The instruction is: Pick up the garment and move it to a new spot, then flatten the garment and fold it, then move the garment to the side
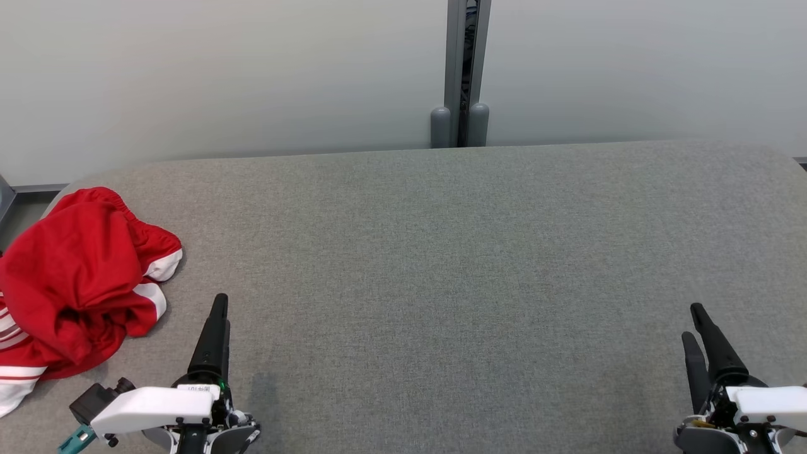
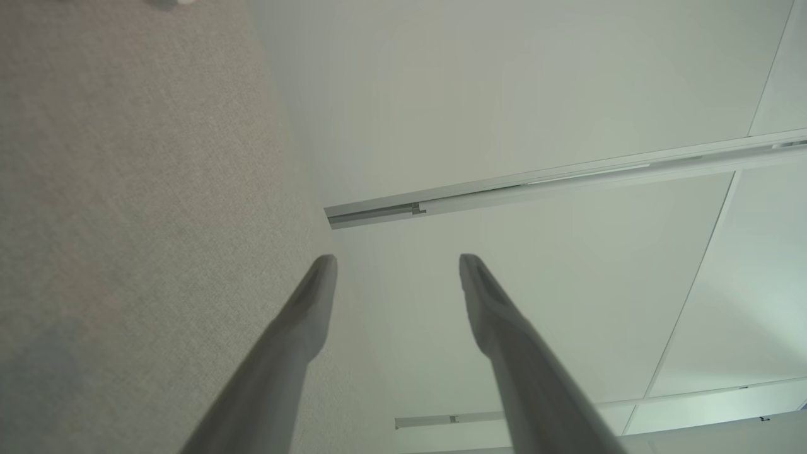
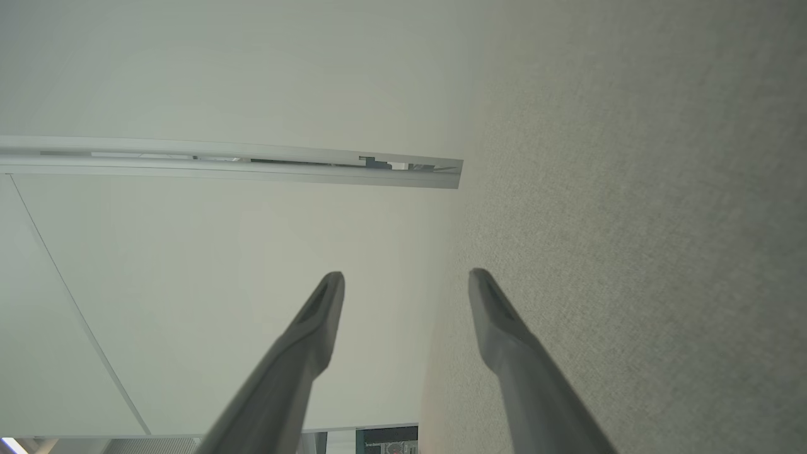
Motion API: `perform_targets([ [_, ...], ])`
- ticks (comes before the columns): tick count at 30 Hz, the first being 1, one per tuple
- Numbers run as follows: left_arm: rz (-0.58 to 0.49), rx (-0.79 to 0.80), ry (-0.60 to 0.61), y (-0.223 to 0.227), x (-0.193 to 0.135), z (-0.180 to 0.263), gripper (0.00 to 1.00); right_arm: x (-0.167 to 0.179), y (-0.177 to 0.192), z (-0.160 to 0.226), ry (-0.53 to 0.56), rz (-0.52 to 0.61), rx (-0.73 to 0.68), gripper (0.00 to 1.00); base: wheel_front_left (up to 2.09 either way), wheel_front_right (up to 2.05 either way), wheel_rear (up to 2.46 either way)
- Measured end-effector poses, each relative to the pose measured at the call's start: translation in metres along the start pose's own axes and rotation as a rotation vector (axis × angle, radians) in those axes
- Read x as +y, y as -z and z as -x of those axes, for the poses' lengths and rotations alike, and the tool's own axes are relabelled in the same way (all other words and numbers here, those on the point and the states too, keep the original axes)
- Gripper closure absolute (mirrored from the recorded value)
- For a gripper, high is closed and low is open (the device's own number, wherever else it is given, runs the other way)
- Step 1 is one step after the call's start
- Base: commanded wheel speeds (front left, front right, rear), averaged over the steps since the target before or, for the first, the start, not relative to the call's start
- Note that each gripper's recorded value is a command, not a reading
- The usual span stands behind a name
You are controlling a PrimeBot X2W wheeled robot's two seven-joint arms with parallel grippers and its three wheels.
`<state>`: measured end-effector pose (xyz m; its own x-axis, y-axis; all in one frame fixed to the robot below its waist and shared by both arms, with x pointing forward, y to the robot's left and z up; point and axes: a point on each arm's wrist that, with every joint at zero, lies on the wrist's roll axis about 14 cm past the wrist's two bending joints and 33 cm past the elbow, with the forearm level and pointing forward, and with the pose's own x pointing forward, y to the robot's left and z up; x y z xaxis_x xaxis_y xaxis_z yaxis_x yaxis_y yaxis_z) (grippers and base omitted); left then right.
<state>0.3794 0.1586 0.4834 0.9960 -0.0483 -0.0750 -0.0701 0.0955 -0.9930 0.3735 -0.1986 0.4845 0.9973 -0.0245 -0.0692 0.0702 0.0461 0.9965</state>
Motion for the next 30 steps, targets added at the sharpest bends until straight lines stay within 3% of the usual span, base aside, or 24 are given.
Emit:
perform_targets([
  [10, -0.169, -0.027, 0.054, -0.005, -0.017, -0.004, 0.00, 0.008, -0.001, -0.005, -0.019, 0.191, -0.016, 0.00, 0.00, 0.00, 0.00],
  [17, -0.308, -0.025, 0.097, 0.000, -0.029, -0.005, 0.00, 0.021, 0.015, -0.010, -0.064, 0.392, 0.018, 0.00, 0.00, 0.00, 0.00],
  [30, -0.582, -0.021, 0.144, 0.009, -0.041, -0.006, 0.00, 0.041, 0.038, -0.014, -0.156, 0.649, 0.062, 0.00, 0.00, 0.00, 0.00],
])
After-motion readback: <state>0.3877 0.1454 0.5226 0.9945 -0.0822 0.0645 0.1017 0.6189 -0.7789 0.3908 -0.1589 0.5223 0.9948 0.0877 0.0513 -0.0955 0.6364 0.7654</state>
